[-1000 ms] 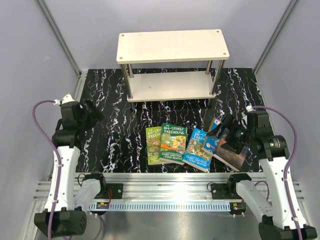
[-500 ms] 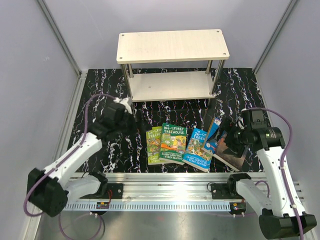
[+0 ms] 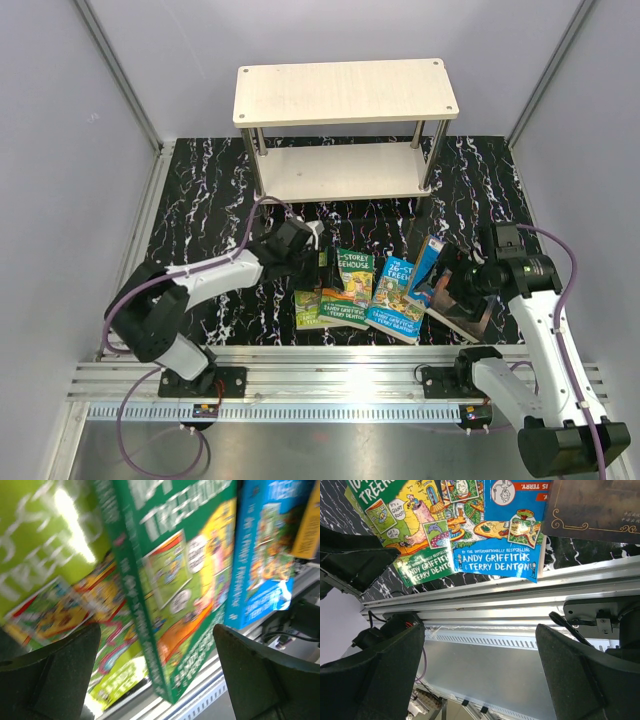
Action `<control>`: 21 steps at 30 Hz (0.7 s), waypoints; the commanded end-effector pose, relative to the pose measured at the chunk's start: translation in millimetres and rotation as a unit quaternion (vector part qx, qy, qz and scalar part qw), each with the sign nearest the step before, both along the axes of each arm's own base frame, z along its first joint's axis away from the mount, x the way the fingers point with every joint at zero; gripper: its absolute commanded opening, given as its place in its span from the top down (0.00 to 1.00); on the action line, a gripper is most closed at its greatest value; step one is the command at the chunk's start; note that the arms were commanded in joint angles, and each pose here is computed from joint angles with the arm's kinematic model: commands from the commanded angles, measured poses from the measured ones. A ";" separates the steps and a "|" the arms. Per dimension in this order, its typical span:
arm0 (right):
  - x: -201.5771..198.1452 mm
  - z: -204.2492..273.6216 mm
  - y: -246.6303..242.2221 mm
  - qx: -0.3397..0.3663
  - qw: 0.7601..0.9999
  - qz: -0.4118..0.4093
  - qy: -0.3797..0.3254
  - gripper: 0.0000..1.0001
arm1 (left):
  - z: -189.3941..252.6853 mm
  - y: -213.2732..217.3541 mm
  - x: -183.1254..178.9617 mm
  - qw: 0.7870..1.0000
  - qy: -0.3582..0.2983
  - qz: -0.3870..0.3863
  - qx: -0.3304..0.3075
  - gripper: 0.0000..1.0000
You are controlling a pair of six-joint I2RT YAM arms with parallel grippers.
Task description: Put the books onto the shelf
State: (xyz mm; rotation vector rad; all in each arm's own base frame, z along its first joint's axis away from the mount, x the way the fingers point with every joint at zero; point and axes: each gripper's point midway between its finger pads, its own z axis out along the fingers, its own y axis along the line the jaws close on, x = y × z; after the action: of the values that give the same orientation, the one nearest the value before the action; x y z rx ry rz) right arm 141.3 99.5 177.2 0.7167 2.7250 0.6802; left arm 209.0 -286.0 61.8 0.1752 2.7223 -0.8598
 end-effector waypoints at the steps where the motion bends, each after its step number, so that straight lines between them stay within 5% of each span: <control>1: -3.9 -3.8 -3.8 -0.011 1.000 -0.009 0.003 0.00 | 17.8 -34.5 9.7 0.998 -0.017 -0.029 -0.056 0.01; 3: -4.3 -5.8 -5.9 -0.017 1.000 -0.014 0.004 0.00 | 10.2 -42.3 8.4 0.998 -0.005 -0.038 -0.055 0.02; 10: -4.4 -11.3 -10.6 -0.031 0.999 -0.019 0.010 0.00 | 2.2 -50.0 9.9 0.998 0.012 -0.043 -0.051 0.34; 16: -6.1 -15.1 -15.0 -0.045 0.999 -0.017 0.010 0.00 | -2.0 -56.9 11.5 0.997 0.027 -0.051 -0.051 1.00; 21: -5.7 -17.7 -17.2 -0.052 0.999 -0.013 0.008 0.00 | 24.3 -64.3 17.6 0.996 0.003 -0.058 -0.072 1.00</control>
State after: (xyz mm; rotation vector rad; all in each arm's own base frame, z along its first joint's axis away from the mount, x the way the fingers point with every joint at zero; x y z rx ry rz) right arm 135.6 87.1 161.7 0.7580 2.7454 0.5660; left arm 223.3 -340.7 65.9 0.2399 2.7130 -1.0432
